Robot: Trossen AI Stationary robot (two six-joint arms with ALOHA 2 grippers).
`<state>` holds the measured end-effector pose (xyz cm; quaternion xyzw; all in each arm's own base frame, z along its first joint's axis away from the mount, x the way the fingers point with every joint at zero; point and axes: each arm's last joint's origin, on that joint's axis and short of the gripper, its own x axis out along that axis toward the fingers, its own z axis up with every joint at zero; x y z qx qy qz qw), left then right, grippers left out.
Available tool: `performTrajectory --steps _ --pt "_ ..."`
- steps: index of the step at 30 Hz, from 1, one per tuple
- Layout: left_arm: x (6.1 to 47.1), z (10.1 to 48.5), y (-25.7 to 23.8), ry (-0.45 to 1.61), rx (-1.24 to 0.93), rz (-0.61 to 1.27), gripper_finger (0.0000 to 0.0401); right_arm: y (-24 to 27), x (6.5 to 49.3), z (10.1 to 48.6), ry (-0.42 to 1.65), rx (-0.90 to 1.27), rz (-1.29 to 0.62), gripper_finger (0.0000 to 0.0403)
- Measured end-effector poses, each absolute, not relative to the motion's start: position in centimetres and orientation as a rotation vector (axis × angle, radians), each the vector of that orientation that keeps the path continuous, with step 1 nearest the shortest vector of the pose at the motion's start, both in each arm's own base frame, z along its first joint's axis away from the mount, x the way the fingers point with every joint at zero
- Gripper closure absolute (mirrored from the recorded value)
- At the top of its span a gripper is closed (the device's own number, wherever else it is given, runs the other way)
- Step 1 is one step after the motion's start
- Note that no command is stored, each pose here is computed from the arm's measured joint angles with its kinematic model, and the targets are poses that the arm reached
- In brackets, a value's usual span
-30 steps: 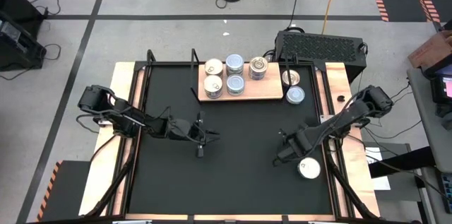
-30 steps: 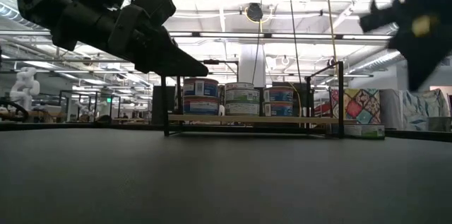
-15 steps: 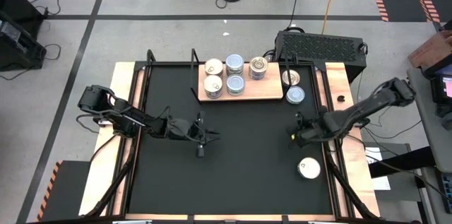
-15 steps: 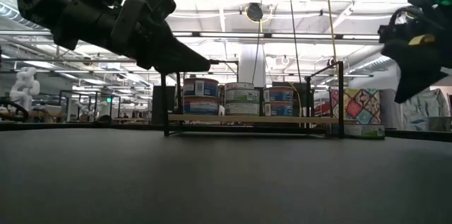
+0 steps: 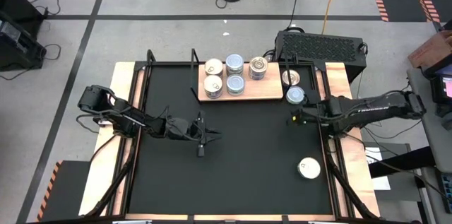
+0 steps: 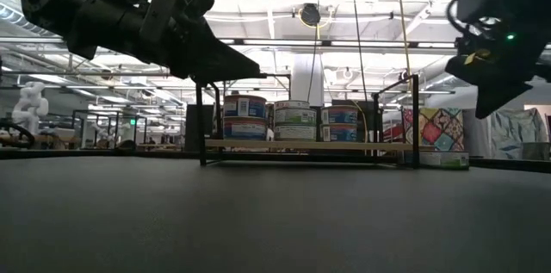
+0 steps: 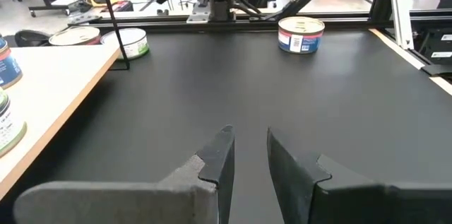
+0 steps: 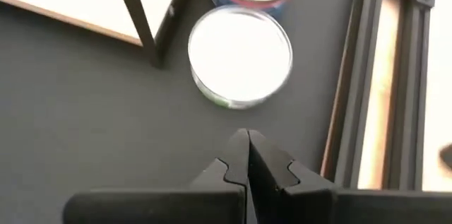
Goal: Stack canned seafood by type on shelf
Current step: Put the bottom blue tuna can on the shelf
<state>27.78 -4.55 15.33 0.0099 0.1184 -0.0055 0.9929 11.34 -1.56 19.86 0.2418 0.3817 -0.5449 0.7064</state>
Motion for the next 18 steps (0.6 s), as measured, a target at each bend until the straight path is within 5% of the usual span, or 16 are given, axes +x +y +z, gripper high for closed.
performTrajectory --steps 8,18 --pt "27.8 15.3 -4.6 0.238 0.01 -0.014 0.0315 -3.3 12.0 20.0 0.857 0.513 -1.198 0.0403" --pt "27.8 15.3 -4.7 0.243 0.003 -0.018 0.0315 -3.2 12.0 19.7 1.051 0.583 -0.965 0.0403"
